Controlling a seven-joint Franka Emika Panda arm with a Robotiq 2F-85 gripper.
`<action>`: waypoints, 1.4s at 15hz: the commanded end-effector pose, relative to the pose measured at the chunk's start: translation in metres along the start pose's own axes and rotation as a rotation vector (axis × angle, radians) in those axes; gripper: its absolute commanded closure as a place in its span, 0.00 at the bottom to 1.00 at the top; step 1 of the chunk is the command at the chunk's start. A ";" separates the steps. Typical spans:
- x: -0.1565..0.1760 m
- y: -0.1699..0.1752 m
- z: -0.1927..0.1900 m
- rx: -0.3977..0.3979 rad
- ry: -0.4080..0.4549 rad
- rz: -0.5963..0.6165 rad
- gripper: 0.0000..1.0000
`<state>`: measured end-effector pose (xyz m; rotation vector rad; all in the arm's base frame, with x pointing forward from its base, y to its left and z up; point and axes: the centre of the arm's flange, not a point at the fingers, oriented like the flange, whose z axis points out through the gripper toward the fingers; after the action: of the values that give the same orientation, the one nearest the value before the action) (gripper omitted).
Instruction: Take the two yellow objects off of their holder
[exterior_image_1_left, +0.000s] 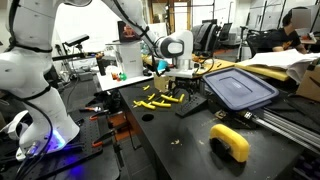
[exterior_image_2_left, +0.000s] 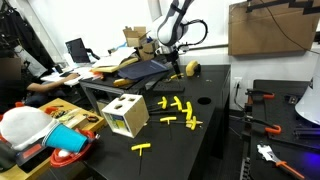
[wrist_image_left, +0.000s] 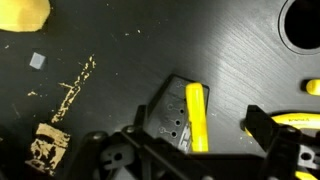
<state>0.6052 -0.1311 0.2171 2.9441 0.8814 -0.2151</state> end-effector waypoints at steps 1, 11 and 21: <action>0.007 0.005 0.005 0.006 0.011 -0.021 0.00; 0.011 0.013 0.008 -0.012 0.027 -0.021 0.86; -0.010 0.004 -0.030 -0.040 0.087 -0.014 0.97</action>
<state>0.6207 -0.1387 0.2233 2.9365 0.8668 -0.1281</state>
